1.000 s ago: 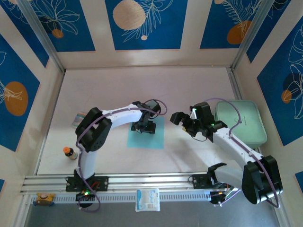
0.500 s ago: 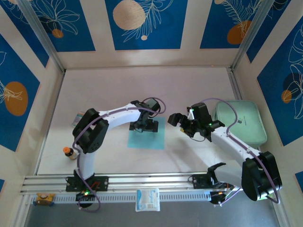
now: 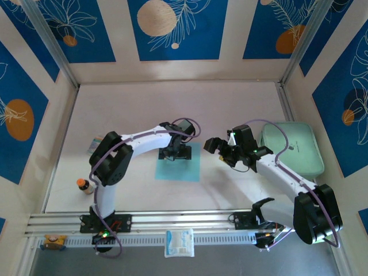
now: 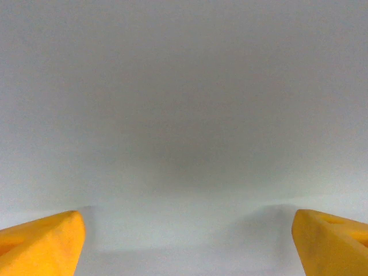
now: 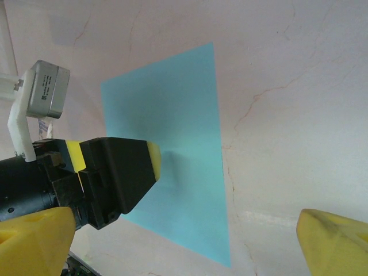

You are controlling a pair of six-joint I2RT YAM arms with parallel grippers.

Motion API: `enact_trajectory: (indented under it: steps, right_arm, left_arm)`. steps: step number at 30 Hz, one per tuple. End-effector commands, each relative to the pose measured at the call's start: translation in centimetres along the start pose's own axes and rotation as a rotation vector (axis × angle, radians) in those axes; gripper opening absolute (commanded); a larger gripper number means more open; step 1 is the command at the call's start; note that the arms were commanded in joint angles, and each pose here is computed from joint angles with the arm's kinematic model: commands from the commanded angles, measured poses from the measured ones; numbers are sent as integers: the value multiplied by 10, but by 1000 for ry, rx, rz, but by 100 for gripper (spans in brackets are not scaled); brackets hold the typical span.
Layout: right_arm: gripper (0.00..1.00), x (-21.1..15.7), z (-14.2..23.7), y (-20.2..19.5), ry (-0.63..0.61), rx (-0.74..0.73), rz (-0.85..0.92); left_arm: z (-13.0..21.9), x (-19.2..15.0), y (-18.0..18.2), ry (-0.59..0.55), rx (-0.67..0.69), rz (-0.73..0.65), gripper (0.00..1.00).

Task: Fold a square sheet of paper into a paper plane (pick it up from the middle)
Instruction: First fold the square sheet of paper in half at the center of the table.

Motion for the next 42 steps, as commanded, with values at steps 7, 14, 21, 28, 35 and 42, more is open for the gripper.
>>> enact_trajectory:
  steps: [7, 14, 21, 28, 35, 42]
  right_arm:
    - [99, -2, 0, 1, 18, -4, -1]
    - [99, -1, 1, 0, 10, -6, -5]
    - [99, -2, 3, -1, 14, -3, -5]
    - [99, 0, 9, -7, 18, -8, 3]
    - [99, -2, 11, -7, 9, 2, 0]
    - [99, -3, 10, -7, 12, 13, -4]
  left_arm:
    - [-3, -3, -5, 25, 17, 18, 92]
    - [-6, -6, -11, 41, 5, 30, 94]
    - [-10, -6, -7, 41, 34, 37, 94]
    - [-19, -12, -7, 61, 51, 33, 94]
    - [-32, -18, -6, 94, 53, 25, 94]
    - [-38, -22, -3, 107, 59, 19, 92]
Point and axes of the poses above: each hand's point on the last joint's axis, 136 mm out from that joint toward the fingers, its own z axis back along the fingers, its own y axis along the line the jaws close on, x = y × z, the point moved 4 cm from there along z, back along the fingers, and after that the axes turned 7 degrees about z, right-handed, at the moved point
